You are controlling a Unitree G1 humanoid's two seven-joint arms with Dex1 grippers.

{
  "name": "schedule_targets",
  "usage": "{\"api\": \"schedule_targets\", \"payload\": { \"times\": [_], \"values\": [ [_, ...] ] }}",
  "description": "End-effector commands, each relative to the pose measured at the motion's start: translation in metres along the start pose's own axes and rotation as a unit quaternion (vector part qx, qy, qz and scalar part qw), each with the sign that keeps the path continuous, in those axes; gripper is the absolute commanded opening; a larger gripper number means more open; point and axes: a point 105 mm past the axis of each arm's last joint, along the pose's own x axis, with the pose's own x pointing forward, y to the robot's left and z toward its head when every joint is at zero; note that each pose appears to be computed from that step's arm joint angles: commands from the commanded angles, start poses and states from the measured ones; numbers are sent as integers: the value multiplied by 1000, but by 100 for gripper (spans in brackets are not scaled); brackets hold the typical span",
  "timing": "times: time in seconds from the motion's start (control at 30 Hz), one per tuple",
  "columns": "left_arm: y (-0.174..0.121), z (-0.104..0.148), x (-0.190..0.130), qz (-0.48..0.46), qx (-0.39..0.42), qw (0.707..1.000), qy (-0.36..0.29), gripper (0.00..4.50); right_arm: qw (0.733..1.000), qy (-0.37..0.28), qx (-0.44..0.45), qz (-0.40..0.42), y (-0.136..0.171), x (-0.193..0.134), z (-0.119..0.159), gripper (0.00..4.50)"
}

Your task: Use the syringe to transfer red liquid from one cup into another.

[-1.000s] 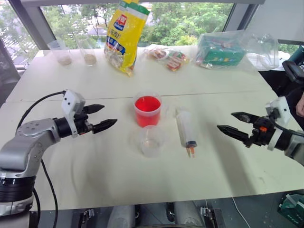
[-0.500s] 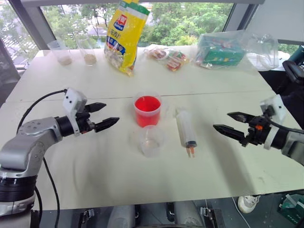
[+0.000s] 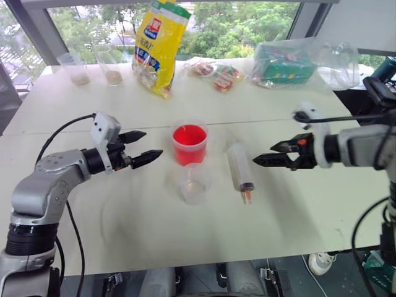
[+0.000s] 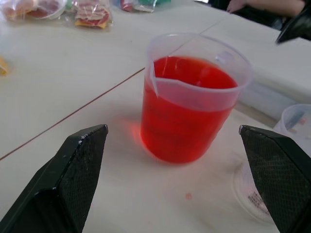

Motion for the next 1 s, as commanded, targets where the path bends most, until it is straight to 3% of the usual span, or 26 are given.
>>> {"api": "schedule_targets", "payload": {
  "times": [0.03, 0.2, 0.6, 0.7, 0.8, 0.87, 1.0],
  "values": [
    [-2, 9, 3, -1, 18, 1000, -19, 450, 999, 29, 16, -34, -9, 18, 9, 447],
    [-5, 9, 8, 4, 13, 999, -35, 450, 992, 59, 56, -94, -24, 46, 16, 447],
    [-7, 7, 11, 19, 14, 998, -51, 450, 985, 116, 38, -125, -11, 91, -1, 447],
    [-7, 7, 10, 21, 15, 998, -52, 450, 984, 125, 29, -121, -6, 96, -4, 360],
    [-5, 8, 9, 24, 18, 998, -53, 450, 984, 135, 23, -118, -3, 101, -9, 211],
    [-2, 9, 7, 27, 21, 998, -53, 450, 984, 137, 22, -115, -1, 102, -11, 146],
    [2, 12, 4, 29, 28, 998, -50, 450, 985, 128, 28, -110, -2, 99, -9, 146]
  ]
}}
